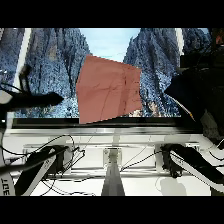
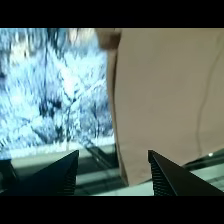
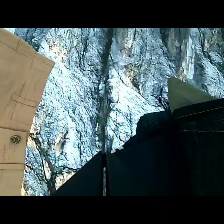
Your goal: Fold the clothes and pants, and hang the long-sleeved shirts on hangers.
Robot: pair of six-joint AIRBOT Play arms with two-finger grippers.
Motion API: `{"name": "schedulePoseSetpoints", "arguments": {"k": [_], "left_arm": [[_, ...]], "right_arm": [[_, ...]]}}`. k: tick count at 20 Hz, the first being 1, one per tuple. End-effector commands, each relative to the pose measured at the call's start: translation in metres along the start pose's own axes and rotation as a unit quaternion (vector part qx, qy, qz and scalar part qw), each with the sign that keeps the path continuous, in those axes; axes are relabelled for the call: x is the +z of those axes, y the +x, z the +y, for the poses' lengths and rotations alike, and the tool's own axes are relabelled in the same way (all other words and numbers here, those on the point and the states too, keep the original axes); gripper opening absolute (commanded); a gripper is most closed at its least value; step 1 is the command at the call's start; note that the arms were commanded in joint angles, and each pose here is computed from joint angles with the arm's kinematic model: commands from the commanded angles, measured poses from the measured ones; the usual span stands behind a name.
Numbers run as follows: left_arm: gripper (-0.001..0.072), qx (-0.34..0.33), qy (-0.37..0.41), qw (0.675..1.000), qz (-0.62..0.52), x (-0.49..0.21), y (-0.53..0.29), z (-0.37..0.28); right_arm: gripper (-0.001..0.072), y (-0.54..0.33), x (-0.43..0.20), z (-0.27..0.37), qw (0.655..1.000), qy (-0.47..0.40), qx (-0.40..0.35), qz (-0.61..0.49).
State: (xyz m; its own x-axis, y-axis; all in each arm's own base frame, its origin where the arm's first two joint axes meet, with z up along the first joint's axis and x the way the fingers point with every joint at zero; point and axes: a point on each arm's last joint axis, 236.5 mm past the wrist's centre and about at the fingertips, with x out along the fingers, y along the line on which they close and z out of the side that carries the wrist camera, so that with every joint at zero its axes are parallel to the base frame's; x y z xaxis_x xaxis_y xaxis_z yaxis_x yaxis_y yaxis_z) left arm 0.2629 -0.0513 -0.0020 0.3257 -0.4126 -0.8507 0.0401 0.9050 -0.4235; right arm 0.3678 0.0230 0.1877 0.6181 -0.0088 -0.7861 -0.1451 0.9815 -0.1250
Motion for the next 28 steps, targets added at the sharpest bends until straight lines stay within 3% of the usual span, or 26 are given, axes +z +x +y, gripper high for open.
{"name": "schedulePoseSetpoints", "arguments": {"k": [1,3,6,7,12,20,24,25,28], "left_arm": [[0.0454,0.003,-0.038,0.999,0.039,-0.038,0.032,0.016],[0.0457,-0.004,-0.054,0.998,0.039,-0.036,0.04,0.017],[0.0619,-0.028,-0.068,0.995,0.065,-0.042,0.055,0.014],[0.0629,-0.036,-0.059,0.994,0.08,-0.047,0.061,0.014],[0.0629,-0.096,-0.022,0.984,0.151,-0.072,0.091,-0.01],[0.0614,-0.1,0.035,0.958,0.265,-0.129,0.134,-0.031],[0.0108,-0.09,0.033,0.963,0.254,-0.124,0.139,-0.025],[0.002,-0.088,0.03,0.964,0.25,-0.122,0.139,-0.023],[0.0009,-0.086,0.025,0.966,0.244,-0.118,0.139,-0.019]], "right_arm": [[0.0025,0.0,0.0,0.0,1.0,0.0,0.0,0.0],[0.0025,0.0,0.0,0.0,1.0,0.0,0.0,0.0],[0.0025,0.0,0.0,0.0,1.0,0.0,0.0,0.0],[0.0025,0.0,0.0,0.0,1.0,0.0,0.0,0.0],[0.0025,0.0,0.0,0.0,1.0,0.0,0.0,0.0],[0.0025,0.0,0.012,0.0,1.0,0.0,-0.001,-0.025],[0.0024,0.011,-0.002,-0.021,0.999,-0.034,-0.035,0.012],[0.0023,0.019,-0.016,-0.028,0.997,-0.045,-0.034,0.048],[0.0022,0.057,-0.087,-0.039,0.983,0.003,0.014,0.185]]}}
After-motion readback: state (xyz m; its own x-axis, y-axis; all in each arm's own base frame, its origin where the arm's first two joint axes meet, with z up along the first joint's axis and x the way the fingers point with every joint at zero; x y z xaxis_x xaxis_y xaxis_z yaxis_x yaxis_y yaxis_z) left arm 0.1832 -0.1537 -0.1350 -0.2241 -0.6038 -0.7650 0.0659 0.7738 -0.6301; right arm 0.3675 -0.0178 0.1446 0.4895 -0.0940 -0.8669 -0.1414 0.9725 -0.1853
